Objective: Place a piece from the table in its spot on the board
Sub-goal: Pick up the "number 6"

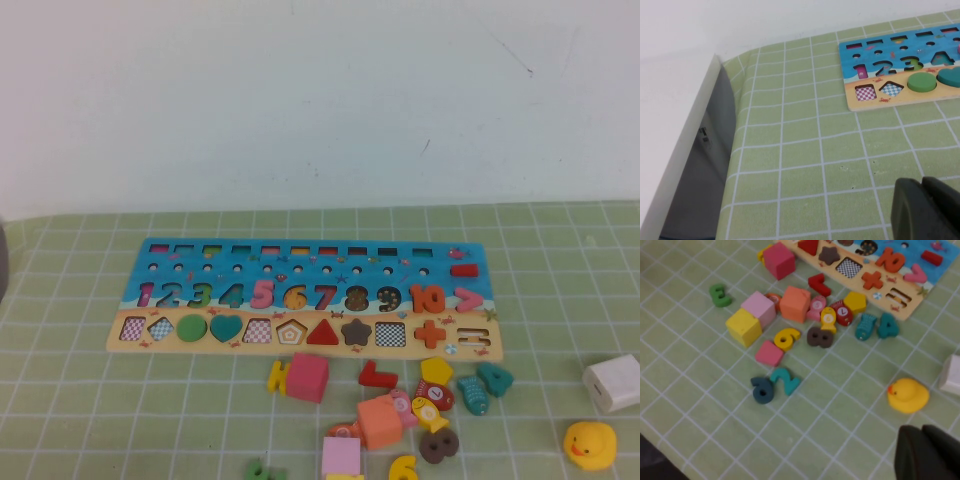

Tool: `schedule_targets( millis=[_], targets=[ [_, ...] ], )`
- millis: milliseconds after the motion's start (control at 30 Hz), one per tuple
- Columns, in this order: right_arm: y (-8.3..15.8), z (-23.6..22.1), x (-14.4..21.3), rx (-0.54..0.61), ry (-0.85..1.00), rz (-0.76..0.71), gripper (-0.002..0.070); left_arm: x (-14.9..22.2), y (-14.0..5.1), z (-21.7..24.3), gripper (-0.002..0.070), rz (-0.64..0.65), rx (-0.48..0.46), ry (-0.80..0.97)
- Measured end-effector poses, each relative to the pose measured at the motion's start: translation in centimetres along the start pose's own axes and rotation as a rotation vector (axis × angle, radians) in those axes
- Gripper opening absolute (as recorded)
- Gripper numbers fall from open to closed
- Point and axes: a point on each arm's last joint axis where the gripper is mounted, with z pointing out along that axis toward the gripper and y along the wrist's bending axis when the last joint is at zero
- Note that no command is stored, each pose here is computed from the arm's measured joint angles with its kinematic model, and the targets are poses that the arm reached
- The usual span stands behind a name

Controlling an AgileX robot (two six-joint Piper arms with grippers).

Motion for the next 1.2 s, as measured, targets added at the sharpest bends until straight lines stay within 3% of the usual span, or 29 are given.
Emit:
schedule_targets(
  millis=[200,500,733,933,1100,1200],
  targets=[
    [-2.1,-0.2,-4.0,-0.015,0.027,-0.078,-0.0001,0.0,0.0,0.0,-0.0001,0.0,0.0,0.0],
    [-3.3,3.2,-5.4,-0.132,0.148,-0.072,-0.0001,0.0,0.0,0.0,-0.0001,0.0,0.0,0.0],
    [-2.0,7.2,-5.9,-0.202,0.364,-0.052,-0.0001,0.0,0.0,0.0,-0.0001,0.0,0.0,0.0],
    [0.6,12.4,-6.5,-0.215,0.513,-0.08,-0.0001,0.0,0.0,0.0,-0.0001,-0.002,0.0,0.0],
    [2.9,18.0,-6.1,-0.164,0.633,-0.073,-0.0001,0.0,0.0,0.0,-0.0001,-0.002,0.0,0.0],
    [3.8,20.5,-5.6,-0.041,0.748,-0.085,-0.0001,0.0,0.0,0.0,-0.0001,-0.002,0.0,0.0]
  ],
)
